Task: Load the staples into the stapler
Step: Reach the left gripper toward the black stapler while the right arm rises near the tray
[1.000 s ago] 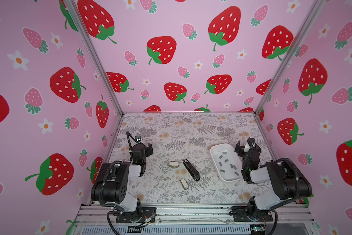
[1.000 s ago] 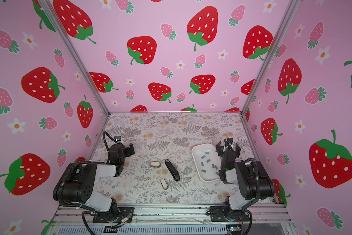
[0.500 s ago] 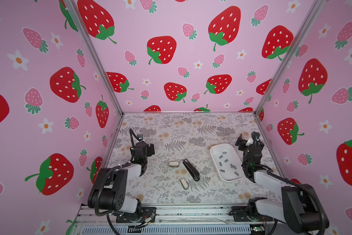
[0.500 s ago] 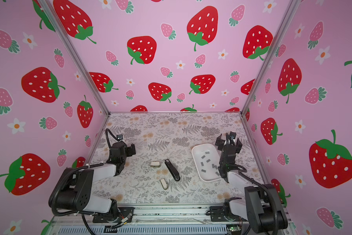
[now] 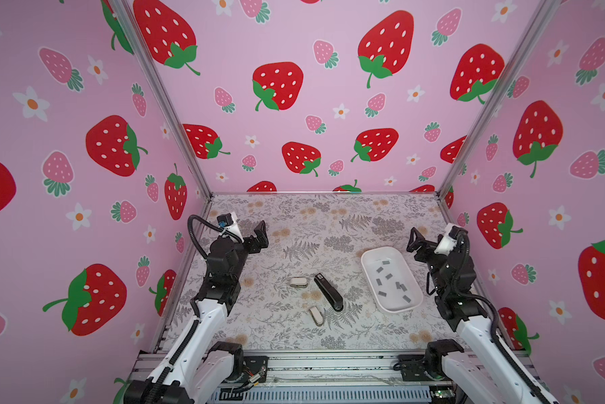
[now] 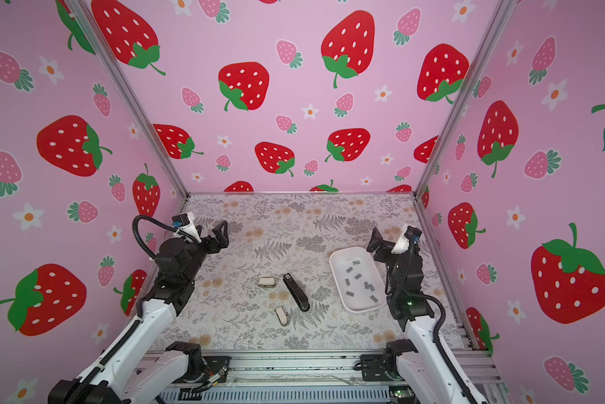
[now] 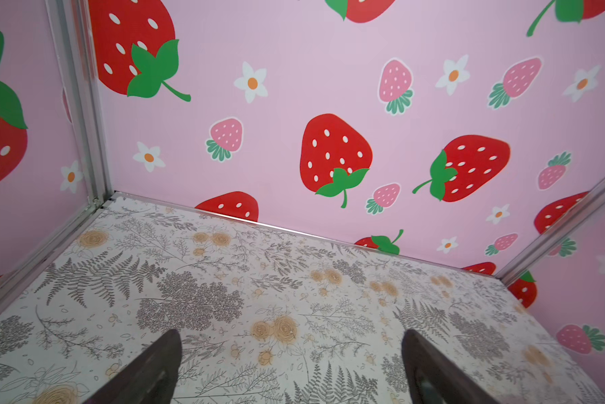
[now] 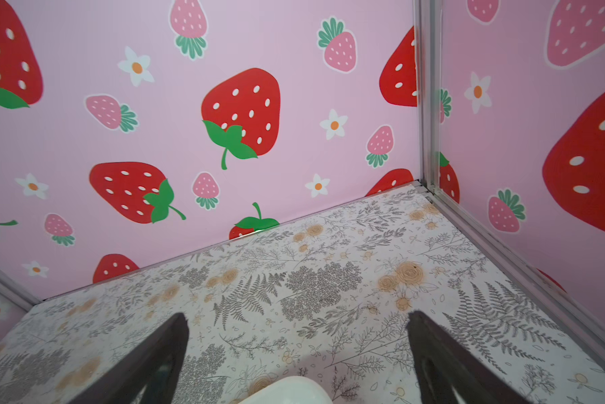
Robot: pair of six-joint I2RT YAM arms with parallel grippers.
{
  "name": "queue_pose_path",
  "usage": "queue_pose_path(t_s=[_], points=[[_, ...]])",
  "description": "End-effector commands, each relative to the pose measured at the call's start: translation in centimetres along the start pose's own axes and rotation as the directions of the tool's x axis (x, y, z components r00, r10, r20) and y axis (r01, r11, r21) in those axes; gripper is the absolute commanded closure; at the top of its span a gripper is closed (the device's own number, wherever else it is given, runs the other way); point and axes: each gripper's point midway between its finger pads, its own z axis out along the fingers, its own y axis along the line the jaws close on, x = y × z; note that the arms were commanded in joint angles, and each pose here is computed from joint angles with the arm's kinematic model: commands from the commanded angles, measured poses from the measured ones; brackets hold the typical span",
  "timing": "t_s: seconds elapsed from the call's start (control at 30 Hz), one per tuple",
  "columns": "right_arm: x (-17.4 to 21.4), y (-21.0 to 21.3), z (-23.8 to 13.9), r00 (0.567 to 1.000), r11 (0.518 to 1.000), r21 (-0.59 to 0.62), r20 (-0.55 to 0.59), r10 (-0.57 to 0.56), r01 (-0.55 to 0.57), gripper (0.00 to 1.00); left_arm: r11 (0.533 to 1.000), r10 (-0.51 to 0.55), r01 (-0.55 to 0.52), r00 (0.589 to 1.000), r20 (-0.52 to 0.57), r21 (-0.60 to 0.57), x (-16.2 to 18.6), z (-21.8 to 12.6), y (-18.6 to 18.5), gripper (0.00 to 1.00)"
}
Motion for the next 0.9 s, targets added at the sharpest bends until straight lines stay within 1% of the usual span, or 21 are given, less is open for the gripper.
queue_pose_path(t_s=[0.0,0.07,0.1,0.17,0.2,0.27,0.33,0.37,0.4,0.43,0.47,0.5,0.53,0.6,0.63,0.67,0.7,0.73,0.77,0.8,0.87], points=[[2.4,0.9,-0.8,0.997,0.997,-0.074,-0.077,0.001,-0.007,0.01,0.985,-0.038,0.05,0.996,-0.076,0.163,-0.6,0.2,-3.4,0.01],[3.1,0.6,-1.3,0.996,0.997,-0.075,-0.085,-0.012,0.006,0.01,0.971,-0.009,0.032,0.995,-0.1,0.236,-1.0,0.4,-5.1,0.01],[3.4,0.5,-1.6,0.996,0.997,-0.075,-0.088,-0.016,0.009,0.01,0.96,0.008,0.017,0.996,-0.089,0.28,-1.5,0.2,-6.2,0.01],[3.7,0.5,-2.0,0.997,0.996,-0.089,-0.081,-0.009,0.002,0.01,0.933,0.068,-0.056,0.997,-0.021,0.356,-2.3,-0.3,-8.5,0.01],[3.7,0.8,-2.1,0.997,0.994,-0.106,-0.08,-0.008,-0.001,0.0,0.904,0.123,-0.118,0.992,0.013,0.411,-2.5,-0.8,-10.0,0.01],[3.9,1.1,-2.1,0.996,0.992,-0.13,-0.082,-0.017,0.006,0.04,0.844,0.217,-0.227,0.973,0.079,0.486,-2.5,-1.7,-12.8,0.01],[4.6,0.7,-2.0,0.994,0.994,-0.111,-0.101,-0.03,0.019,0.07,0.765,0.312,-0.336,0.94,0.14,0.55,-1.9,-2.3,-15.5,0.01],[5.1,0.3,-2.0,0.993,0.995,-0.093,-0.11,-0.035,0.025,0.07,0.716,0.372,-0.392,0.914,0.16,0.577,-1.1,-2.4,-16.8,0.01],[5.7,-0.1,-2.0,0.993,0.996,-0.086,-0.112,-0.039,0.029,0.07,0.641,0.448,-0.455,0.876,0.18,0.619,0.1,-2.7,-18.3,0.03],[6.4,-0.3,-2.1,0.994,0.996,-0.091,-0.108,-0.034,0.024,0.07,0.545,0.527,-0.501,0.828,0.19,0.673,1.7,-3.4,-19.8,0.03],[6.9,-0.3,-2.2,0.994,0.996,-0.094,-0.112,-0.021,0.011,0.07,0.458,0.582,-0.532,0.785,0.213,0.712,3.1,-4.1,-21.2,0.02],[7.4,-0.2,-2.2,0.993,0.994,-0.106,-0.12,-0.01,-0.003,0.09,0.35,0.638,-0.573,0.725,0.259,0.741,4.7,-4.9,-22.4,0.04],[7.9,-0.1,-2.2,0.992,0.993,-0.119,-0.129,-0.012,-0.004,0.11,0.233,0.681,-0.609,0.658,0.319,0.758,6.6,-5.9,-23.4,0.06],[9.0,-1.1,-2.0,0.989,0.997,-0.075,-0.148,-0.005,-0.006,0.13,0.05,0.722,-0.661,0.542,0.43,0.749,9.8,-7.2,-24.4,0.09],[9.7,-1.7,-2.0,0.988,0.999,-0.052,-0.153,0.002,-0.01,0.13,-0.024,0.73,-0.668,0.497,0.47,0.744,11.2,-7.8,-24.6,0.09],[10.3,-2.0,-2.1,0.988,0.999,-0.045,-0.151,0.003,-0.01,0.13,-0.081,0.734,-0.664,0.465,0.495,0.744,12.4,-8.3,-24.7,0.08],[10.8,-2.2,-2.2,0.989,0.999,-0.048,-0.148,0.01,-0.017,0.13,-0.143,0.737,-0.638,0.442,0.512,0.757,13.6,-9.0,-24.6,0.09],[10.7,-1.9,-2.2,0.989,0.998,-0.064,-0.144,0.006,-0.015,0.14,-0.206,0.73,-0.608,0.426,0.535,0.767,14.6,-9.8,-24.5,0.09],[10.5,-1.6,-2.3,0.989,0.997,-0.078,-0.146,-0.004,-0.008,0.14,-0.252,0.724,-0.584,0.416,0.551,0.772,15.4,-10.2,-24.3,0.1],[10.2,-1.7,-2.4,0.991,0.997,-0.072,-0.136,-0.003,-0.007,0.14,-0.284,0.722,-0.57,0.403,0.563,0.771,16.2,-10.4,-24.2,0.12],[10.3,-2.3,-2.6,0.993,0.999,-0.048,-0.115,0.008,-0.014,0.13,-0.317,0.727,-0.557,0.377,0.573,0.768,17.3,-10.4,-24.1,0.13]])
